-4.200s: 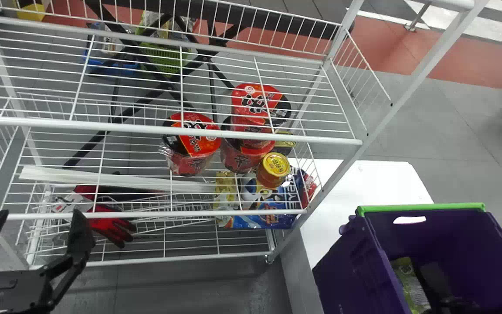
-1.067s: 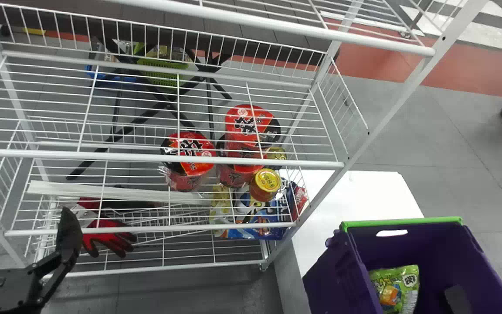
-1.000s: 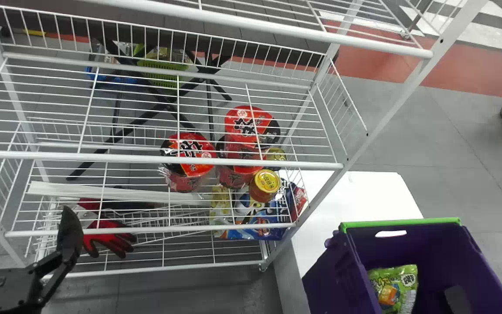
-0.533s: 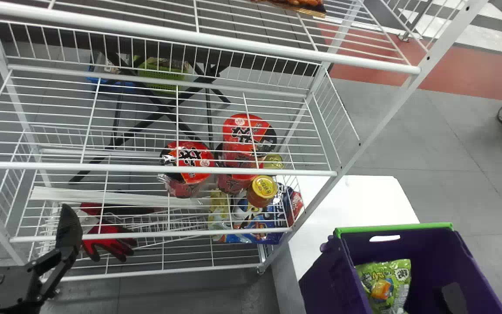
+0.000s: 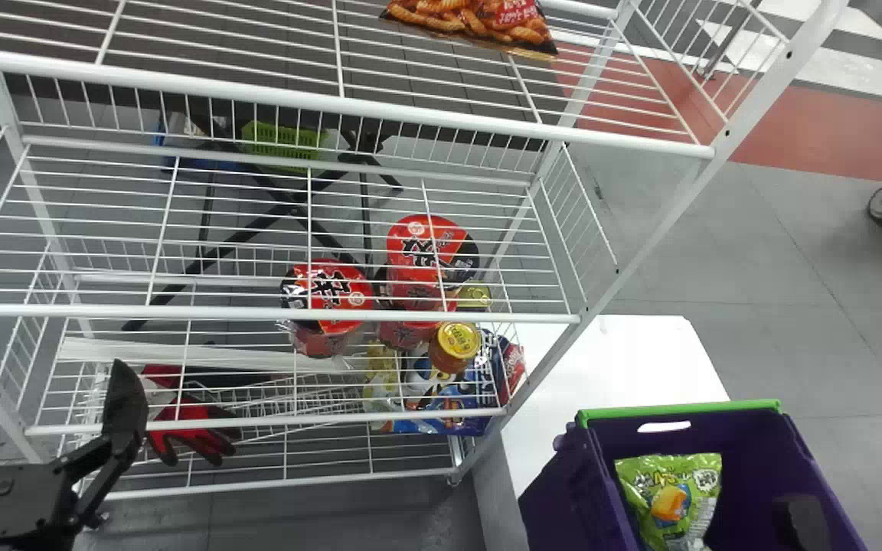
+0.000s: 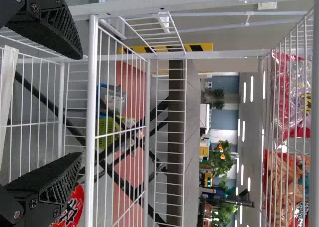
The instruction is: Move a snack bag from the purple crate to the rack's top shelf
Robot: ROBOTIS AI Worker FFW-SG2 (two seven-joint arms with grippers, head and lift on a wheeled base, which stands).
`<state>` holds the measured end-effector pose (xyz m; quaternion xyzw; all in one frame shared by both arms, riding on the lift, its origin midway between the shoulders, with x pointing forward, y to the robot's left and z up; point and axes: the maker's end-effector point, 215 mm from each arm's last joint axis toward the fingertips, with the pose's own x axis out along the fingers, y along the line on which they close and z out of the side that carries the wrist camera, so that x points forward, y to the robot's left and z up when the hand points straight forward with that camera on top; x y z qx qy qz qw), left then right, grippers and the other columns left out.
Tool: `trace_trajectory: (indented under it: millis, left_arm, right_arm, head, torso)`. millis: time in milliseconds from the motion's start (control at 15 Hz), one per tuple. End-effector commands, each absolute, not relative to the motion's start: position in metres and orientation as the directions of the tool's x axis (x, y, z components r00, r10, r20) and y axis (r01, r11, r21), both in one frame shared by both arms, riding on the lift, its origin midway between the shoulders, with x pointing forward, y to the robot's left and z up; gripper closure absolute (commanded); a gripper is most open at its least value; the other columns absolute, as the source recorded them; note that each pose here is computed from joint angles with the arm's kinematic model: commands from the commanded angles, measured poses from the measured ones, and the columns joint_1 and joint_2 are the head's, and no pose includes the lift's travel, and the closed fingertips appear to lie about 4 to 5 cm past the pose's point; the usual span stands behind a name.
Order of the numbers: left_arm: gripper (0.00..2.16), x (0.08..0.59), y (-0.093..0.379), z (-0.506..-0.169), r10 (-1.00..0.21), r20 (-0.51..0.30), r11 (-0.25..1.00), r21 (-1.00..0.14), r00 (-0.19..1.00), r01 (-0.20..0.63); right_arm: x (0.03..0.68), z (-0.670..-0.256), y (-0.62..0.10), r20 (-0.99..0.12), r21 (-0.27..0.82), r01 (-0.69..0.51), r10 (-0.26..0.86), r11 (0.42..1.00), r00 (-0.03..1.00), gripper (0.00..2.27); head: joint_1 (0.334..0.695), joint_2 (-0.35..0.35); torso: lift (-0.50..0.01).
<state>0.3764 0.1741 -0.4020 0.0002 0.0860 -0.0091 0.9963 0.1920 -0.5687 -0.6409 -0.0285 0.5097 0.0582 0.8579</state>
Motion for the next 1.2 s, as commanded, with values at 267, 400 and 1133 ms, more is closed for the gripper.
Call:
trace_trajectory:
  millis: [267, 400, 1133]
  left_arm:
    - [0.14, 0.373, 0.176, -0.393, -0.013, -0.165, 1.000, 0.003, 0.986, 0.014]
    - [0.14, 0.373, 0.175, -0.393, -0.016, -0.165, 1.000, 0.003, 0.986, 0.017]
    - [0.14, 0.370, 0.172, -0.393, -0.018, -0.174, 1.000, 0.013, 0.985, 0.020]
  right_arm:
    - [0.193, -0.622, -0.572, -0.862, 0.034, -0.107, 0.083, 0.994, 0.501, 1.68]
    - [0.191, -0.612, -0.578, -0.855, 0.040, -0.092, 0.082, 0.995, 0.511, 1.68]
    - [0.178, -0.600, -0.585, -0.844, 0.038, -0.084, 0.077, 0.996, 0.531, 1.68]
  head:
    - [0.695, -0.350]
    - [0.695, -0.350]
    - [0.695, -0.350]
  torso:
    - [-0.289]
    - [-0.281]
    - [-0.237]
